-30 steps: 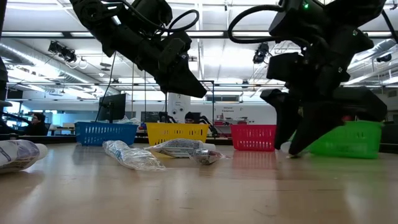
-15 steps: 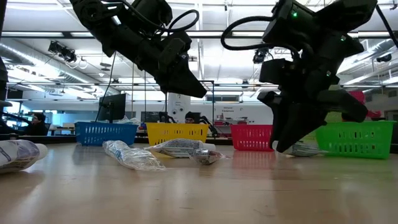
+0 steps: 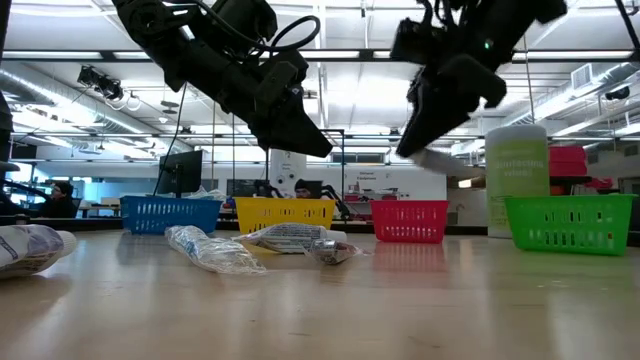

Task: Pick & Place Travel size toiletries
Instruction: Put the white toothpaste into the green bin

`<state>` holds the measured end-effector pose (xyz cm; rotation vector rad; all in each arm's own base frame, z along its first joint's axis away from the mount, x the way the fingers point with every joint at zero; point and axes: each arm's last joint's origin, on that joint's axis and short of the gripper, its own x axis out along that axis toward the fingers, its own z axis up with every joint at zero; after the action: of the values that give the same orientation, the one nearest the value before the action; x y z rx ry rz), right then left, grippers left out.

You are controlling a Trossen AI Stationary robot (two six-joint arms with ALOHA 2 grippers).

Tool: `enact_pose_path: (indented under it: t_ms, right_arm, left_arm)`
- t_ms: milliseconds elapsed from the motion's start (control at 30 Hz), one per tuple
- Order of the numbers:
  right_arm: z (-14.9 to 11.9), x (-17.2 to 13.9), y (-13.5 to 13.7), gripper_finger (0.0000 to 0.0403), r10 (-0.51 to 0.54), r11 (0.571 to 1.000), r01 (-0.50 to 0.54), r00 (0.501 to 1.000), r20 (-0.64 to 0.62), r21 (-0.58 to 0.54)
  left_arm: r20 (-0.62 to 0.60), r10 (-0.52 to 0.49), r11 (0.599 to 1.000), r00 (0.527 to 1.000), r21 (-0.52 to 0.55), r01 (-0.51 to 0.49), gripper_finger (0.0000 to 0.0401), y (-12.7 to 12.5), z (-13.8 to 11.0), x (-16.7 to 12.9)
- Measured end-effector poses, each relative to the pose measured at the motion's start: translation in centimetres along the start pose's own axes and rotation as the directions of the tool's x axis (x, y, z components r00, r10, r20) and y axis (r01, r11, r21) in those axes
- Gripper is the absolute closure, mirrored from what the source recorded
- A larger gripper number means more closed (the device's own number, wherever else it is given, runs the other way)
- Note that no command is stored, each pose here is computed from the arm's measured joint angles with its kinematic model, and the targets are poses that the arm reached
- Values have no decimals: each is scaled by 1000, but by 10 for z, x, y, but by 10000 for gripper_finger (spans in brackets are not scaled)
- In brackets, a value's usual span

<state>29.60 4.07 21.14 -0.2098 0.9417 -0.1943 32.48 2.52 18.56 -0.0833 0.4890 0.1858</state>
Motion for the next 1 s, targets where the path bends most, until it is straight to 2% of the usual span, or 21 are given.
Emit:
enact_pose_path:
  t_ms: [133, 233, 367, 467, 600, 733, 867, 1000]
  right_arm:
    - [-4, -31, -15, 327, -138, 985, 145, 987, -78, 97]
    - [-20, -51, -24, 327, -156, 958, 191, 973, -167, 216]
    - [-49, -64, -28, 327, -165, 897, 265, 943, -291, 352]
    - [-73, -60, -26, 324, -159, 860, 300, 927, -341, 413]
    - [-96, -37, -21, 320, -154, 819, 294, 940, -305, 493]
    - [-112, -17, -19, 319, -126, 778, 248, 962, -244, 577]
    - [-122, -11, -23, 316, -103, 724, 264, 955, -278, 637]
    - [-125, -10, -23, 299, -52, 748, 237, 952, -302, 620]
  left_arm:
    - [0, 0, 1000, 1000, -1, 0, 275, 0, 0, 0]
    - [0, 0, 1000, 1000, -1, 0, 275, 0, 0, 0]
    - [-2, 0, 1000, 1000, -1, 0, 275, 0, 0, 0]
    - [-4, 0, 1000, 1000, 0, 0, 275, 0, 0, 0]
    - [-3, 0, 1000, 1000, -1, 0, 275, 0, 0, 0]
    - [-2, 0, 1000, 1000, -10, 0, 275, 0, 0, 0]
    - [-1, 0, 1000, 1000, -27, 0, 275, 0, 0, 0]
    - [0, 0, 1000, 1000, -26, 0, 275, 0, 0, 0]
